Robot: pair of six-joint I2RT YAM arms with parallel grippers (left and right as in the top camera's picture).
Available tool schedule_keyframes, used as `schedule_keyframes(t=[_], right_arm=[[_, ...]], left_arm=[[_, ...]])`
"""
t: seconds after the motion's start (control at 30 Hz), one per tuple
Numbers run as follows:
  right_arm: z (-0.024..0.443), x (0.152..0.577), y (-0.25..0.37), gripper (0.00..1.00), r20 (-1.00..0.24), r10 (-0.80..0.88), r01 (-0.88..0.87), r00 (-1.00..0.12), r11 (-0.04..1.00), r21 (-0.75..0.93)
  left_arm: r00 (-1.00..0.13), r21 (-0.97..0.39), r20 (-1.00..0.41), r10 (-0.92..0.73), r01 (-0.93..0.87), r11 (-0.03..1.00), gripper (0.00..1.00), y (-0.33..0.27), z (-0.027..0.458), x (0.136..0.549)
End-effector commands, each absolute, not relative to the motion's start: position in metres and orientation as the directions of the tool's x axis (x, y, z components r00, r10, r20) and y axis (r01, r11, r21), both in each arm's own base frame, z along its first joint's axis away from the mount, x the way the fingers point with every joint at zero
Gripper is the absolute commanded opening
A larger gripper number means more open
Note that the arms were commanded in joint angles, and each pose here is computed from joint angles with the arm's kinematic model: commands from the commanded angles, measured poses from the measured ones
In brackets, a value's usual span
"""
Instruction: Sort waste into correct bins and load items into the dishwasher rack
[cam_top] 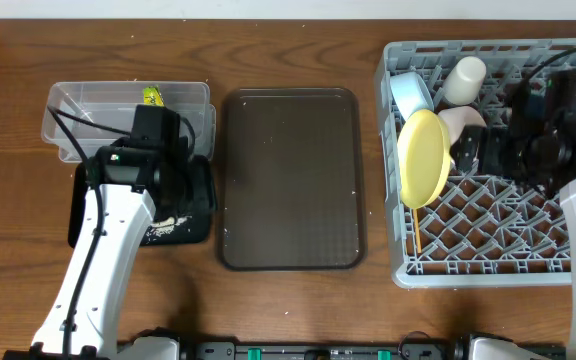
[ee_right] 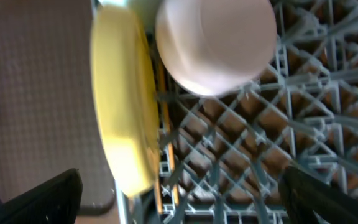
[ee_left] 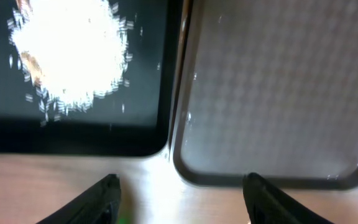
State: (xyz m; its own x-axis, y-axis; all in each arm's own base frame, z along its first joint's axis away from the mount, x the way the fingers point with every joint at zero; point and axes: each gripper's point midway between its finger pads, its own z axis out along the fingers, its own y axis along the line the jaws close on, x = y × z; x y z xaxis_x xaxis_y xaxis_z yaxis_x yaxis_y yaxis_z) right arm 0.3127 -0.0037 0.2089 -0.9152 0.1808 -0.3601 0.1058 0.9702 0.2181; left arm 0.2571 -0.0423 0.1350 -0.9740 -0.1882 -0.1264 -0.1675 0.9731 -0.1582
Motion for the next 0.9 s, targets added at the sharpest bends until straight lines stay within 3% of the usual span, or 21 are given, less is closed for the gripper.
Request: schedule_keyframes(t=[0.0,0.13,0.47,0.5,0.7,0.87], right_arm=[[0.214,0.303,-0.011,0.99,-0.363,0.169,0.108,-0.916,0.977,0.182],[0.221,0.293,-0.005,0.99,-0.414,0.152,0.084,-0.898,0.98,0.179],[0.206,0.264,0.005,0.99,-0.668,0.152,0.077,-0.728,0.987,0.141],[0.204,0.26,0.007,0.99,-0.686,0.152,0.07,-0.711,0.987,0.146],[0.181,0.233,0.009,0.99,-0.709,0.153,0.062,-0.689,0.986,0.152],[0.16,0.214,0.01,0.99,-0.638,0.153,0.075,-0.755,0.986,0.147]], left_arm=[[-0.976,-0.155,-0.137,-0.17,-0.148,0.977,0.66,-0.042,0.139,0.25],[-0.965,-0.167,-0.202,-0.165,-0.132,0.977,0.66,-0.04,0.144,0.239],[-0.801,-0.189,-0.572,-0.18,-0.085,0.978,0.66,-0.027,0.168,0.214],[-0.785,-0.194,-0.592,-0.181,-0.08,0.978,0.94,-0.027,0.169,0.211],[-0.726,-0.206,-0.662,-0.186,-0.063,0.976,0.94,-0.026,0.179,0.2],[-0.723,-0.207,-0.665,-0.187,-0.062,0.976,0.94,-0.026,0.18,0.2]])
